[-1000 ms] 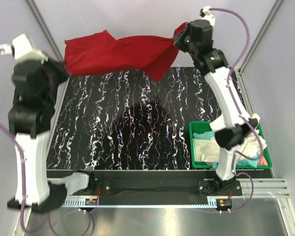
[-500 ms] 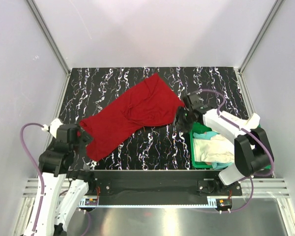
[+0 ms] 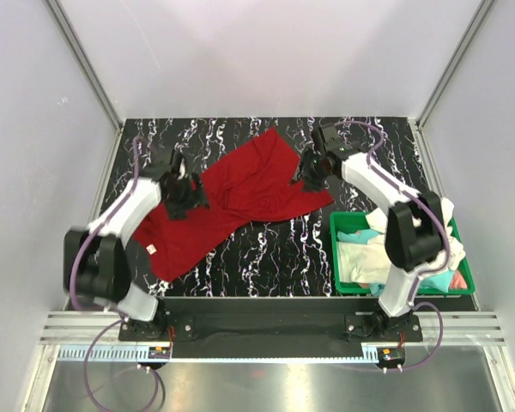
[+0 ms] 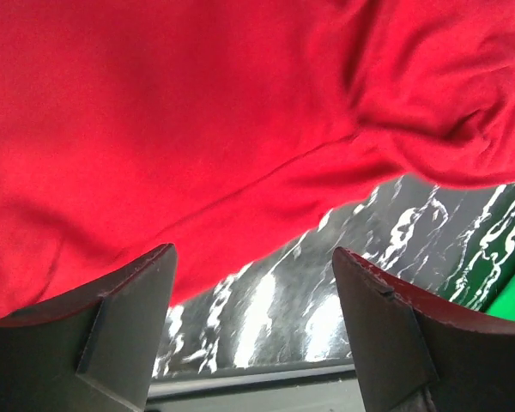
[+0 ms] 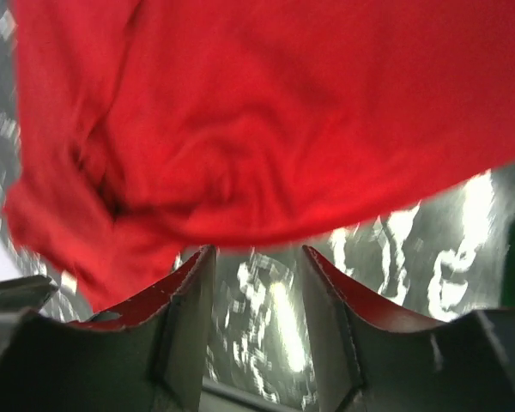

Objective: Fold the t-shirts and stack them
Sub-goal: Flatten the tshirt out

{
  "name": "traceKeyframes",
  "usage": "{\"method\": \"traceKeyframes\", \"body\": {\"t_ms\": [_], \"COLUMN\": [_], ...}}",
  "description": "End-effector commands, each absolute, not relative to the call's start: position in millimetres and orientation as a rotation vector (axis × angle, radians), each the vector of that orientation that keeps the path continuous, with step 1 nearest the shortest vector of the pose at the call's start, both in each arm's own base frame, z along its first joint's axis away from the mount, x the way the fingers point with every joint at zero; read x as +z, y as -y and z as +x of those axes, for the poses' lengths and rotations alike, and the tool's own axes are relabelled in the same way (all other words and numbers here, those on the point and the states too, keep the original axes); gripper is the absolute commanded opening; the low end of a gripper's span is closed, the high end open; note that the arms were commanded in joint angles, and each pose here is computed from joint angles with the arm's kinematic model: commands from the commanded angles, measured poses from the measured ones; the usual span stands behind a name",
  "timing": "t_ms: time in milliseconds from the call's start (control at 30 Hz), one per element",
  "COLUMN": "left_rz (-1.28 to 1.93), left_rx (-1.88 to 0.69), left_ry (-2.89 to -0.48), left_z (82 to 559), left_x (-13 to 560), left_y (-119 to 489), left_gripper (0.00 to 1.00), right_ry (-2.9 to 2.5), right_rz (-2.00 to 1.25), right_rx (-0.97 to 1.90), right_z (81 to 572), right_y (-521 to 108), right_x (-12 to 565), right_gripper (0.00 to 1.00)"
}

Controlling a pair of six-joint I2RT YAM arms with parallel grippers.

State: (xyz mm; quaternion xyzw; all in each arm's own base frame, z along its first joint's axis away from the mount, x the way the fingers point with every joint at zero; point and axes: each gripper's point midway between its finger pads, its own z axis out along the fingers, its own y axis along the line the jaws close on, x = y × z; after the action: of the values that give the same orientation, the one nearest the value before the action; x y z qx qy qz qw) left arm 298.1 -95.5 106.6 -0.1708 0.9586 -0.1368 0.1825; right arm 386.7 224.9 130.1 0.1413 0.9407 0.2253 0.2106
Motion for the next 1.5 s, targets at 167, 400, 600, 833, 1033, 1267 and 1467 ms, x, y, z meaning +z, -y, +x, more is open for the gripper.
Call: {"method": "traceKeyframes", "body": {"t_ms": [167,400,600,833,1033,1267,1467], "left_rz": [-0.315,-0.426,-0.419,-0.402,-0.367,-0.339,-0.322], "left_rx": [-0.379,-0.097,-0.049,0.016,0.037,0.036,0.05], "left_ry": [-2.633,-2.714,-2.736,-2.775,-2.78,-2.786,-2.771], "left_z": [406,421,427,419,419,422,419], "left_x": [111,82,63,44,37,33,39], "left_y": [135,127,134,130,127,128,124], "left_gripper": [0.81,0.63,0.69,0.71,0.68,0.56,0.38], "right_ry": [-2.67,-2.711,-2.686,-2.689,-2.695,-2.731,-2.754], "right_rz": [0.627,0.689,0.712,0.785,0.796,0.859,0.859], "right_rx": [0.519,0.304,0.191,0.109,0.084,0.121,0.114], "right_z": [428,441,457,452,435,428,424], "right_y": [-193,-149,-125,-115,-107,-100,-98], "right_x": [89,59,50,43,42,22,13], "right_gripper": [0.55,0.71,0.68,0.56,0.56,0.56,0.48]}}
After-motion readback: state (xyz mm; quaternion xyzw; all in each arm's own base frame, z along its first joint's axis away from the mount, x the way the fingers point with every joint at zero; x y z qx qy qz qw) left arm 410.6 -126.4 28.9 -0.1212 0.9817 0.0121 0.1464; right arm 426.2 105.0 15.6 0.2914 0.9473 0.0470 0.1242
